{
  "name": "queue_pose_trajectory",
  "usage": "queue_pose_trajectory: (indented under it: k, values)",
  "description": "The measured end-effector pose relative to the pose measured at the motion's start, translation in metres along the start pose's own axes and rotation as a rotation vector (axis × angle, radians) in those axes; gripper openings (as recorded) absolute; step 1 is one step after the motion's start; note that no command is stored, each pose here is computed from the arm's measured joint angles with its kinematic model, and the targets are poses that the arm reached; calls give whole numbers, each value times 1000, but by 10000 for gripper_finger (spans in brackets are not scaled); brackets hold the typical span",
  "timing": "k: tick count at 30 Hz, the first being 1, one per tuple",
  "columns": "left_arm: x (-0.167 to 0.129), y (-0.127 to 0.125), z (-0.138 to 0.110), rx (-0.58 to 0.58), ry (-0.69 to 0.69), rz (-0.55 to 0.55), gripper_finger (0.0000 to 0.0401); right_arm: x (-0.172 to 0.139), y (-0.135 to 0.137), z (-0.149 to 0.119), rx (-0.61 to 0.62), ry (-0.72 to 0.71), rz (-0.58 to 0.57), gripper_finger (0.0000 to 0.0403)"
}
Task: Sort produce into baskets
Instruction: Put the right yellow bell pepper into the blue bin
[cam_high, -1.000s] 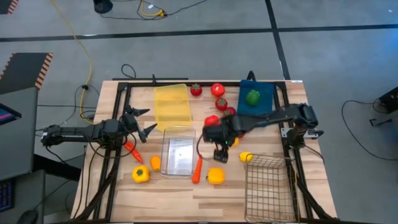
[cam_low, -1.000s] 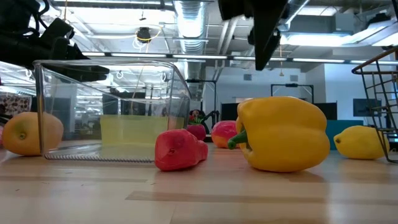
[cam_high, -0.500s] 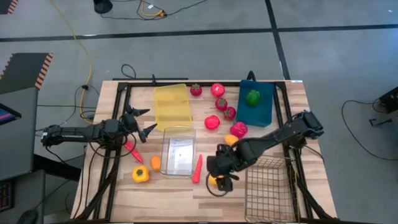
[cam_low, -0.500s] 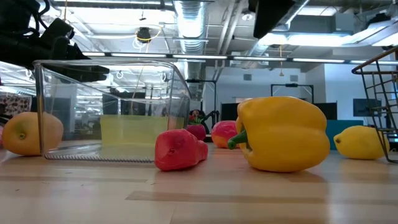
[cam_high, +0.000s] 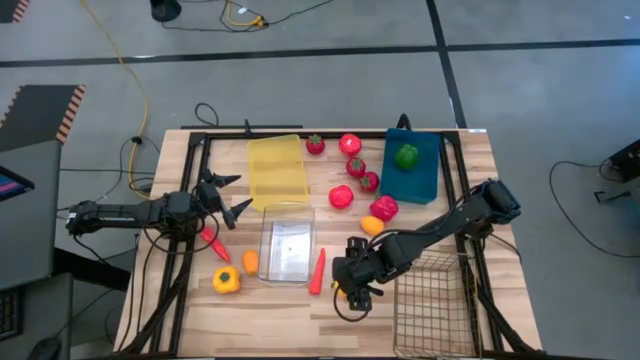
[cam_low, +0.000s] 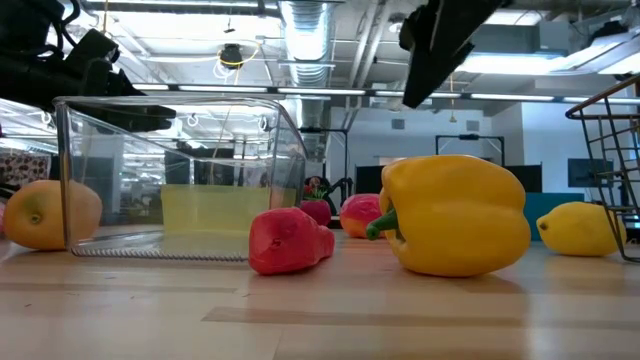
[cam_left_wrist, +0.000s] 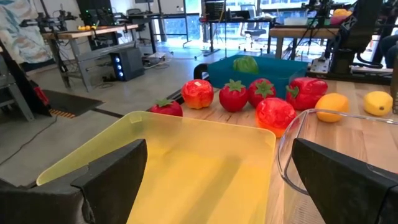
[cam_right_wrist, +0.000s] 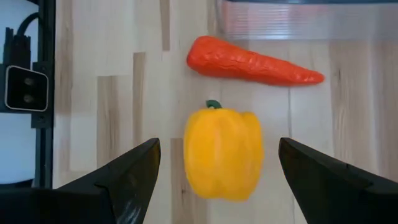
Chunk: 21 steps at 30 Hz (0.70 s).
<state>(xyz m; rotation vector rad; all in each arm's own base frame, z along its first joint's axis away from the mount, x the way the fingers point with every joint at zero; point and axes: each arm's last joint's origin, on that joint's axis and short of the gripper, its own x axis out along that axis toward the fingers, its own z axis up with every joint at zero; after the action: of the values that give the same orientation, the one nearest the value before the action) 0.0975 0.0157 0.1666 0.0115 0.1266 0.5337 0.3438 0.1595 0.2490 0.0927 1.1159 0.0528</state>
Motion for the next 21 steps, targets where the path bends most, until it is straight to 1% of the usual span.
queue_pose_trajectory:
  k: [6, 11, 18, 21]
  values:
    - [0, 0, 0, 0, 0, 0, 388, 12, -1, -5, 1, -26, 13, 354]
    - [0, 0, 0, 0, 0, 0, 388, 18, -3, -11, -7, -14, -25, 354]
    - [0, 0, 0, 0, 0, 0, 388, 23, -3, -12, -12, -3, -28, 354]
    - [0, 0, 0, -1, 0, 0, 388, 36, 0, -14, -17, 19, -23, 354]
